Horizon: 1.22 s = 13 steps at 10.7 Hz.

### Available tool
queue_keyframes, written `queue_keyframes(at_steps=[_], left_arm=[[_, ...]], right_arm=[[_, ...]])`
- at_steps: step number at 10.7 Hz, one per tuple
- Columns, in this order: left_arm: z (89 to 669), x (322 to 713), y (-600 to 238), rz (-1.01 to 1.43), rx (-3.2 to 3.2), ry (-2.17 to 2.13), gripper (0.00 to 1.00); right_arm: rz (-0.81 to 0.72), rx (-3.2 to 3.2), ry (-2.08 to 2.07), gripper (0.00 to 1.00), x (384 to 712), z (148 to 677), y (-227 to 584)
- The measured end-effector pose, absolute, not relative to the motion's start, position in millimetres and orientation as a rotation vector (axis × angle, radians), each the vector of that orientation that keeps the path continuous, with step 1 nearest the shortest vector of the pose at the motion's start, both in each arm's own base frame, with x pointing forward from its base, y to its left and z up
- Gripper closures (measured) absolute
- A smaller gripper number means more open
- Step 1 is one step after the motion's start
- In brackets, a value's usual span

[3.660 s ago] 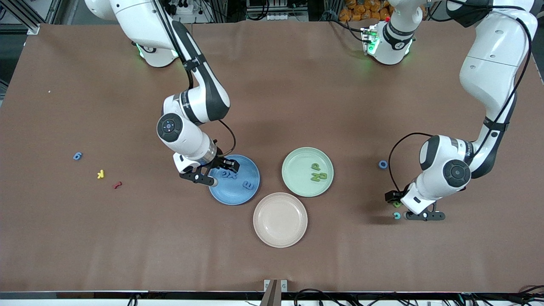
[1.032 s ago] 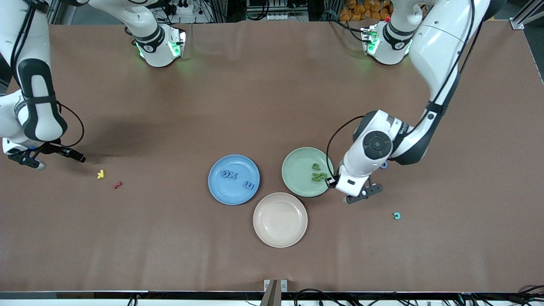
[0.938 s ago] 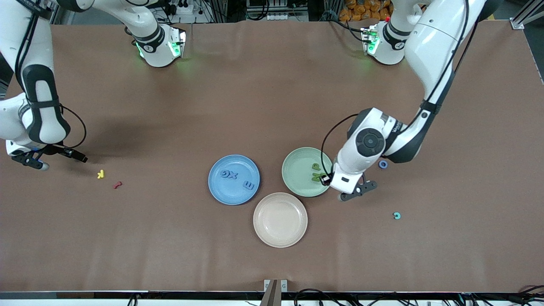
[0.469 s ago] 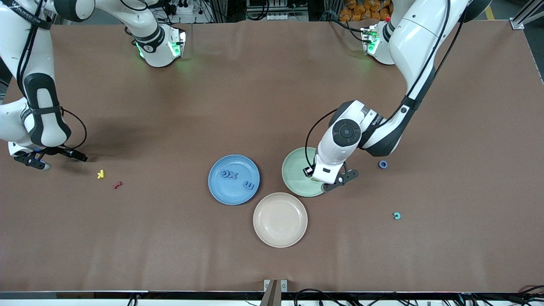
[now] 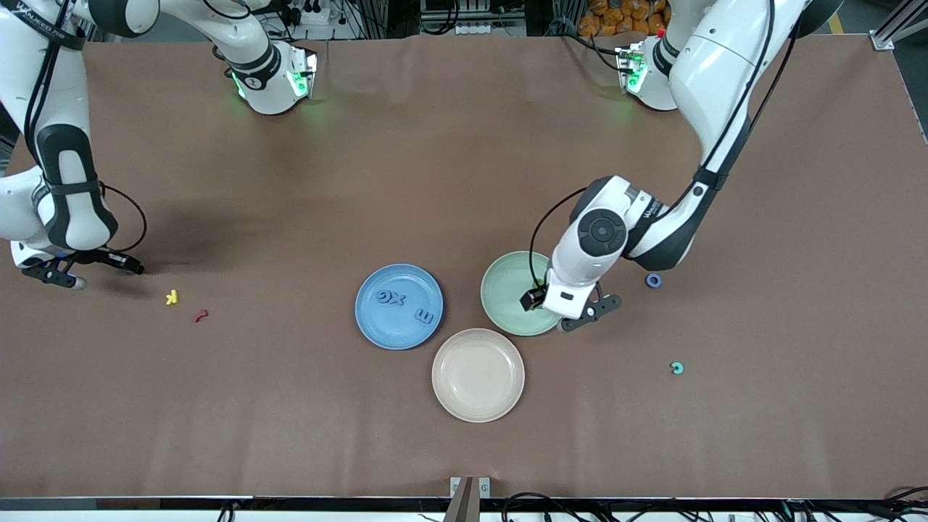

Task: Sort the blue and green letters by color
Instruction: 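Carry blue g to blue plate with the right gripper while the left gripper retracts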

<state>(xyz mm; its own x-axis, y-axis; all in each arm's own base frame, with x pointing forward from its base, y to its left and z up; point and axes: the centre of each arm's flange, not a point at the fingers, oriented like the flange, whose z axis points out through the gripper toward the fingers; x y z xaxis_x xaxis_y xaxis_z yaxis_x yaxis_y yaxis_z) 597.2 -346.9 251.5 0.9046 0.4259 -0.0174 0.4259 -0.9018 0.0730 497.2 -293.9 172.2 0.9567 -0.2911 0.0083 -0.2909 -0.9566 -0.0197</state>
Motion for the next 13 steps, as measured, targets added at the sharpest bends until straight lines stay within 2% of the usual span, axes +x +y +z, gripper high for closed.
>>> queue_keyframes(at_steps=[2,5,6,10,13], left_arm=[[251,612,-317,-0.009,3.020,0.600,0.00],[255,636,-251,-0.050,3.076,0.467,0.00],[257,642,-229,-0.063,3.090,0.432,0.00],[256,661,-153,-0.068,3.139,0.338,0.00],[267,671,-94,-0.050,3.152,0.208,0.00]], right_arm=[[-0.021,-3.092,0.433,0.73,497,175,-297],[0.006,-3.068,0.365,0.73,501,176,-292],[0.022,-3.042,0.316,0.73,513,177,-278],[0.050,-2.952,0.280,0.73,593,218,-185],[0.049,-2.936,0.415,0.73,637,241,-69]])
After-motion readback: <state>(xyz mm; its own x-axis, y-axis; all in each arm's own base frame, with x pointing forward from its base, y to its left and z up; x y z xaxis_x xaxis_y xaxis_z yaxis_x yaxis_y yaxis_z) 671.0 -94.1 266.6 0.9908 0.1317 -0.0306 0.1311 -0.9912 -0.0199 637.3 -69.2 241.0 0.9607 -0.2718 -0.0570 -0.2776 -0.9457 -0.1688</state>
